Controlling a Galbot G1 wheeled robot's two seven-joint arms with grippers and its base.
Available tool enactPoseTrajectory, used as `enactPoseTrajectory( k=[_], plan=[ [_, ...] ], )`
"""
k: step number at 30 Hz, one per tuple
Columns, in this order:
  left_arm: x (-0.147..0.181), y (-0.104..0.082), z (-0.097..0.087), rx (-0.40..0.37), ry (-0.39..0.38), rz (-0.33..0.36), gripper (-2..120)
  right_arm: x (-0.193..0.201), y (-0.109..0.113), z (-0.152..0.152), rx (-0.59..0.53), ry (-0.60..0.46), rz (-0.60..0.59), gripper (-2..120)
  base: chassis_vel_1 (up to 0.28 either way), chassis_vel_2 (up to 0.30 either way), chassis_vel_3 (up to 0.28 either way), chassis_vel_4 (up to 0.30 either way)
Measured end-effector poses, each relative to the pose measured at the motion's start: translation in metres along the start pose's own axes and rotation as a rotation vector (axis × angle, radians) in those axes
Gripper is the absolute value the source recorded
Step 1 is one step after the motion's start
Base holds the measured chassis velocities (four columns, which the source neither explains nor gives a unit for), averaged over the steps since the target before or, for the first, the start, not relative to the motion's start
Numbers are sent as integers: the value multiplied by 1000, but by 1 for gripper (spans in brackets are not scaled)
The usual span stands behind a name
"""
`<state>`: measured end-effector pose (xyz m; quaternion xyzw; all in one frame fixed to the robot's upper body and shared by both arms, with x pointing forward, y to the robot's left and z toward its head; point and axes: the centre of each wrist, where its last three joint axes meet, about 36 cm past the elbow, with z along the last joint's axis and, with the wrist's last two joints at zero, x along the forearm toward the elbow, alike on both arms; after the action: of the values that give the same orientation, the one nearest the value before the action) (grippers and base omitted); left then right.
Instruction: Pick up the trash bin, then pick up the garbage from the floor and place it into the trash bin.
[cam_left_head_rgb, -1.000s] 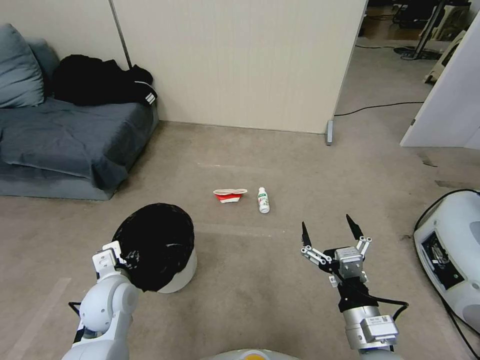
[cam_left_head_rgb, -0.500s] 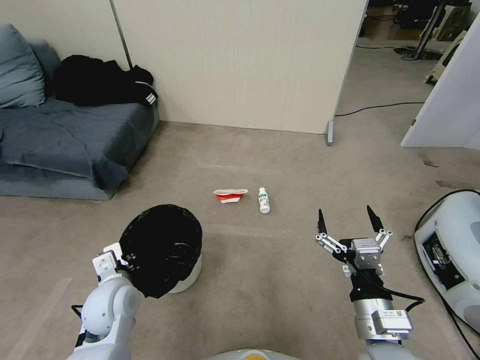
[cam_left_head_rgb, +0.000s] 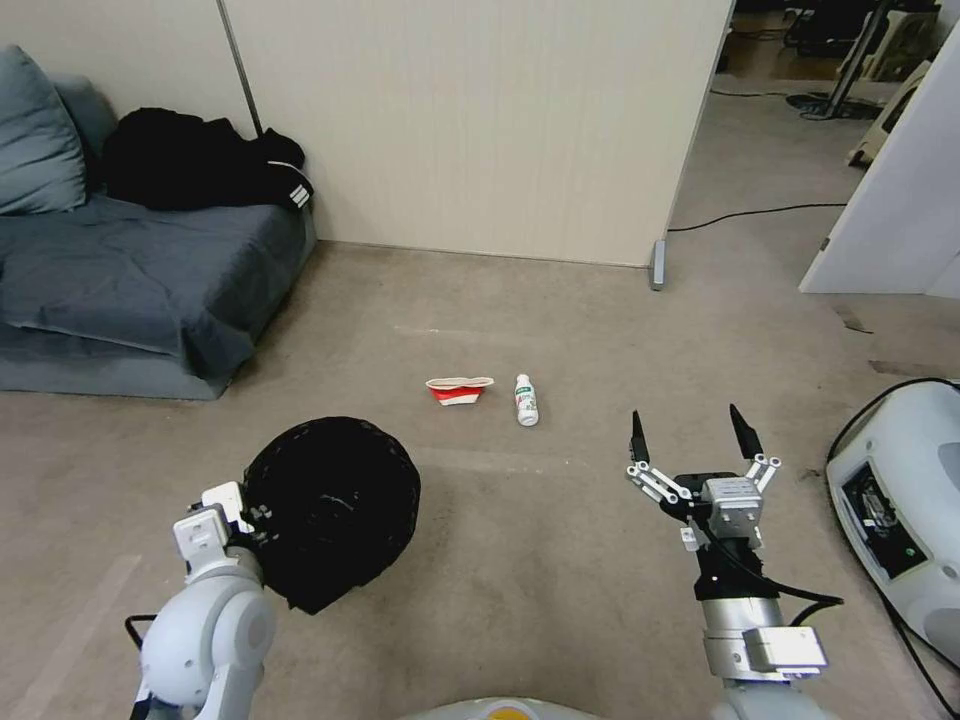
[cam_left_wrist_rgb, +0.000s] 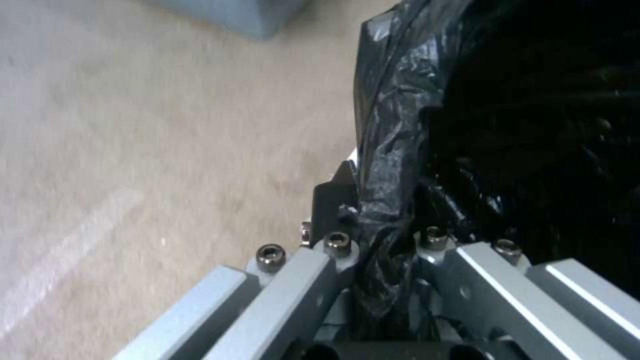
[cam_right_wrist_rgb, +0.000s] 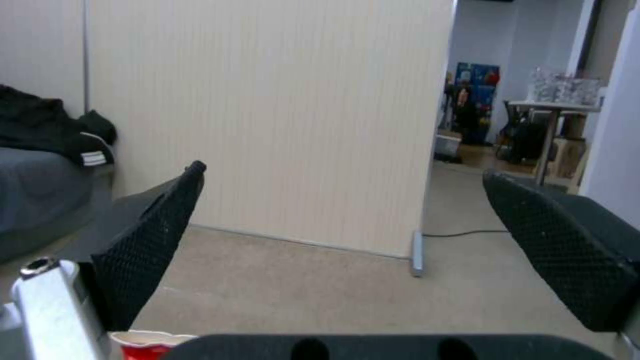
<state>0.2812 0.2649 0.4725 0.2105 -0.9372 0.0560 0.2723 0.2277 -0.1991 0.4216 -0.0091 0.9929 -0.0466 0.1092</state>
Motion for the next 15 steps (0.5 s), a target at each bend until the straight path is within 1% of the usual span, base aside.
enactPoseTrajectory(
  k=[1, 3, 4, 7, 8, 9, 11, 13, 15],
  plan=[
    [0, 0, 0, 0, 0, 0, 0, 0, 0, 0, 0, 0, 0, 100, 0, 0, 0, 0],
    [17, 1, -6, -4, -25, 13, 0, 0, 1, 3, -13, 1, -7, 100, 0, 0, 0, 0],
    [17, 1, -6, -4, -25, 13, 0, 0, 1, 3, -13, 1, -7, 100, 0, 0, 0, 0],
    [38, 2, -11, -15, -50, 24, 0, 0, 1, 7, -51, 1, -24, 100, 0, 0, 0, 0],
    [47, 1, -13, -19, -61, 29, 0, 0, -1, 8, -54, 0, -38, 100, 0, 0, 0, 0],
    [47, 1, -13, -19, -61, 29, 0, 0, -1, 8, -54, 0, -38, 100, 0, 0, 0, 0],
    [62, 1, -16, -20, -75, 37, 0, 0, -2, 10, -53, -2, -57, 100, 0, 0, 0, 0],
    [66, 1, -15, -22, -71, 40, 0, 0, -2, 10, -53, -2, -64, 100, 0, 0, 0, 0],
    [69, 1, -10, -30, -50, 48, 0, 0, -1, 11, -54, -4, -83, 100, 0, 0, 0, 0]
  ],
)
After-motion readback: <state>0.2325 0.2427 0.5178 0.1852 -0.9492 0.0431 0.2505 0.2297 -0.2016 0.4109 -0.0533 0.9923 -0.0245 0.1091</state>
